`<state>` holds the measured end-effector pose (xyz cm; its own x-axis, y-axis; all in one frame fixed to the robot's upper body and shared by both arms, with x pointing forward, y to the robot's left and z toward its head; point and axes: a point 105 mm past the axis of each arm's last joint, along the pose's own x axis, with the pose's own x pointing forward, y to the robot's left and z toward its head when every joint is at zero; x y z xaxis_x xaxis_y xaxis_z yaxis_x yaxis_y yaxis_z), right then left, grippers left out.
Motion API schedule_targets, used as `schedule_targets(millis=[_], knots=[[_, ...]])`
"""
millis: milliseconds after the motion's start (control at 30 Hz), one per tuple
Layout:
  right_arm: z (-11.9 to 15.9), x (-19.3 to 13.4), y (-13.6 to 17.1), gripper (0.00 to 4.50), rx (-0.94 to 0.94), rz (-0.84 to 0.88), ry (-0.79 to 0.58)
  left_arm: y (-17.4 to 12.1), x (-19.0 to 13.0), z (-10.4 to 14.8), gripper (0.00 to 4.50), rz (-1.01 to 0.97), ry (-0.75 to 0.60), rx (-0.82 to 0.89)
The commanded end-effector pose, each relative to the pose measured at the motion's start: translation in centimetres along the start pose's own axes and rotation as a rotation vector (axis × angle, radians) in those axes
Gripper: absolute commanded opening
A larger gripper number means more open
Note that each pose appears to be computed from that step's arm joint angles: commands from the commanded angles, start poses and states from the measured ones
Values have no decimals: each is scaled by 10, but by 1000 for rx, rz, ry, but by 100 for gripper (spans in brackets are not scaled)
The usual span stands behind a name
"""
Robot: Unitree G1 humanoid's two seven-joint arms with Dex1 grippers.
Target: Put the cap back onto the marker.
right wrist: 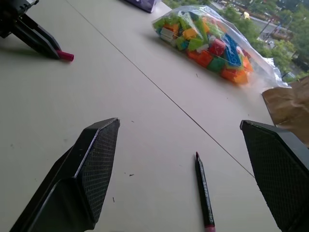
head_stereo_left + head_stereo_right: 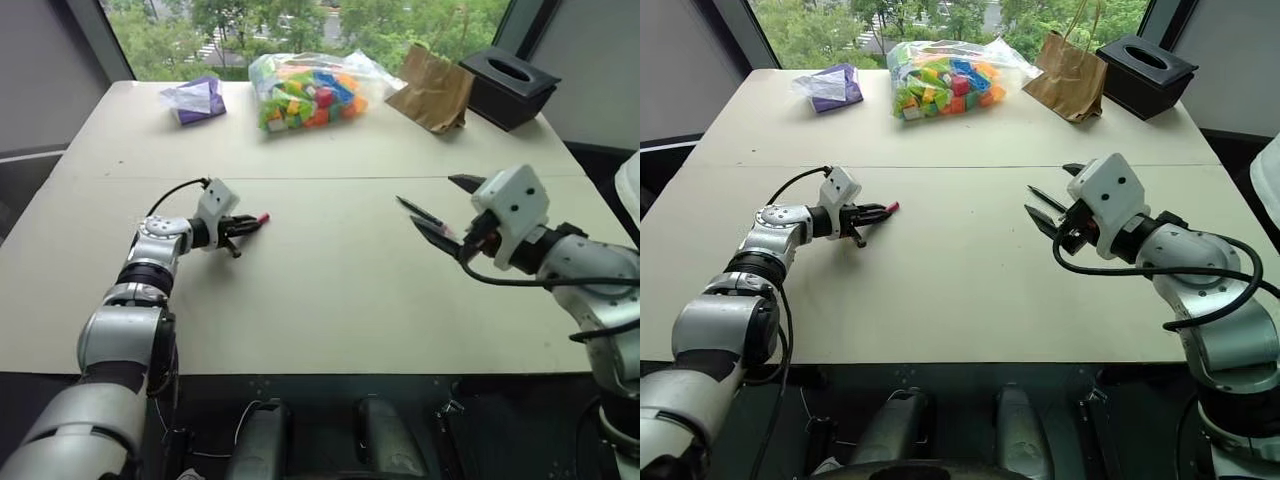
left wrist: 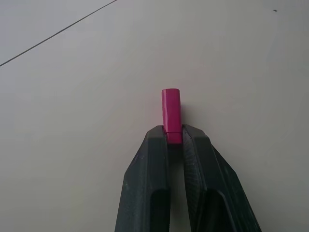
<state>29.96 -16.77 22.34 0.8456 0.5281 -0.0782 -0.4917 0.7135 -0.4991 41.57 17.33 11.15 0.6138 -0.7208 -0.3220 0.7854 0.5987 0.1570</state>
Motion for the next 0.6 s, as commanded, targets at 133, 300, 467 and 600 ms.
schedule_targets(millis=[133, 300, 467, 600], knots=[[-28, 18, -17, 413, 64, -38, -14, -19, -8, 46, 4, -102, -177, 89], [-53, 35, -35, 413, 160, -26, -11, -37, -17, 53, 4, -137, -187, 113], [-71, 51, -51, 413, 191, 16, 11, -49, -25, 49, 4, -128, -170, 134], [-77, 66, -56, 413, 211, 56, 18, -53, -33, 45, 4, -104, -165, 139]])
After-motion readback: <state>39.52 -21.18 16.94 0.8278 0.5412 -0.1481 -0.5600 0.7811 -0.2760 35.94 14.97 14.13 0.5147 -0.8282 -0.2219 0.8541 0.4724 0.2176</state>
